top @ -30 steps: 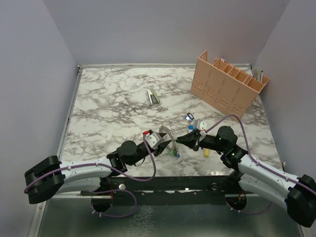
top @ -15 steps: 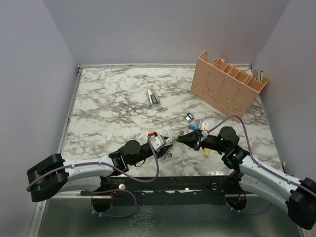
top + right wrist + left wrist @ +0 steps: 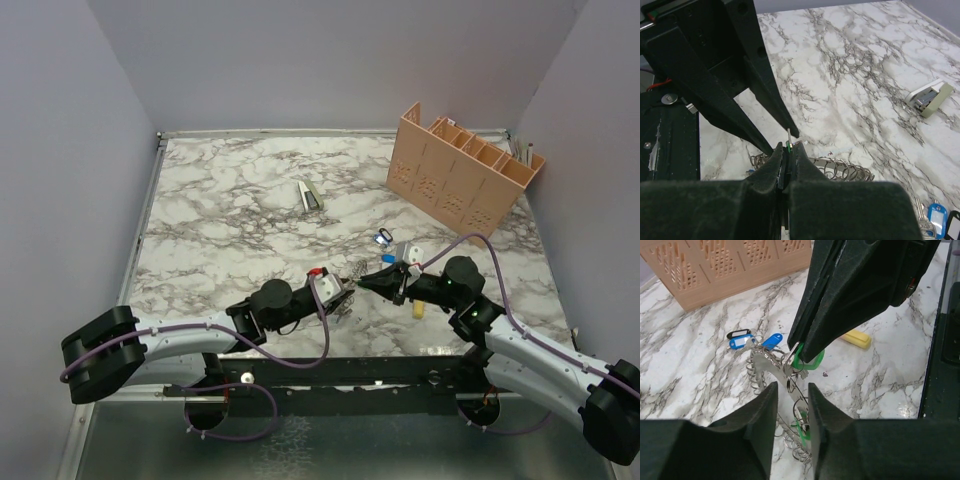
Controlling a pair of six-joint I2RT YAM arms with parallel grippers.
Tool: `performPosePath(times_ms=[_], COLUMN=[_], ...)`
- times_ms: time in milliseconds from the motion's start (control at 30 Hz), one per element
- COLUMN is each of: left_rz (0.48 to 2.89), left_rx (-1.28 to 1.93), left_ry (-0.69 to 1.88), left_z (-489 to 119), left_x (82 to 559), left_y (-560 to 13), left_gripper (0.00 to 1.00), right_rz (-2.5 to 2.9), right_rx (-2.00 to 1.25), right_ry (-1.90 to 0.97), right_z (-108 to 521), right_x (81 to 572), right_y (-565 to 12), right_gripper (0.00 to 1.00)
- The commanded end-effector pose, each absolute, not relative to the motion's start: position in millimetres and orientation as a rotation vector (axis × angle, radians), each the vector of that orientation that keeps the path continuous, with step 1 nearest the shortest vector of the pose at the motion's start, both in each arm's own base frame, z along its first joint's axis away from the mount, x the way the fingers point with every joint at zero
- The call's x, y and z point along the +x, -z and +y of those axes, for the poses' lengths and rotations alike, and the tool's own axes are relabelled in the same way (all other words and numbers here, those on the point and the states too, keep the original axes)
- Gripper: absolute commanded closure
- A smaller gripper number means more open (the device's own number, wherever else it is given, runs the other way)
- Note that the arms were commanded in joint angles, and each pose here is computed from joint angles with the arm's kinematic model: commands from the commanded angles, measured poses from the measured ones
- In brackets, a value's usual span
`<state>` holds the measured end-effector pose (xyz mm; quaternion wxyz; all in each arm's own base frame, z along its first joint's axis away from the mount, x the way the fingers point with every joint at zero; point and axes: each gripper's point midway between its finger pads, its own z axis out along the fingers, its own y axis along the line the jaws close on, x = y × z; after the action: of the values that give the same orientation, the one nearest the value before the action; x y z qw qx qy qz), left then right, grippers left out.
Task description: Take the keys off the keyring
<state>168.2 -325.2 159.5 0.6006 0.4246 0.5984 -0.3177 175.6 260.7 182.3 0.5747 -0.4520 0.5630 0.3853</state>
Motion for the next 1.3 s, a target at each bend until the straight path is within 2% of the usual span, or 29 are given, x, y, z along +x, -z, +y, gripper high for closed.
performPosePath(times_ms=[0, 467, 600, 733, 1000, 1267], left_rz=[1.342, 1.363, 1.371, 1.371, 1.404, 1.337], left_rx=[1.03, 1.051, 1.049, 1.03, 0.914, 0.949], left_ry=[0.77, 0.767, 0.761, 0.745, 0.611, 0.534], left_z=[-333.6, -340.7, -340.5, -336.8, -307.8, -298.9], left_x=[163.0, 165.6, 166.6, 169.0, 186.6, 189.5], left_y=[-168.0, -162.5, -160.7, -163.1, -168.4, -184.1], left_gripper=[0.72, 0.78, 0.84, 1.0, 1.0, 1.0], right_rz=[1.272, 1.271, 1.271, 1.276, 1.285, 1.298], right_rx=[-1.07, -1.085, -1.084, -1.073, -1.039, -1.076], right_ry=[-0.901, -0.919, -0.916, -0.906, -0.884, -0.941], right_z=[261.6, 263.9, 263.6, 262.3, 257.5, 265.3], right_x=[174.5, 172.6, 172.8, 174.3, 176.4, 172.4], right_y=[-192.4, -191.2, -190.9, -191.6, -197.1, -191.8], right_gripper=[0.99, 1.0, 0.99, 1.0, 0.99, 0.94])
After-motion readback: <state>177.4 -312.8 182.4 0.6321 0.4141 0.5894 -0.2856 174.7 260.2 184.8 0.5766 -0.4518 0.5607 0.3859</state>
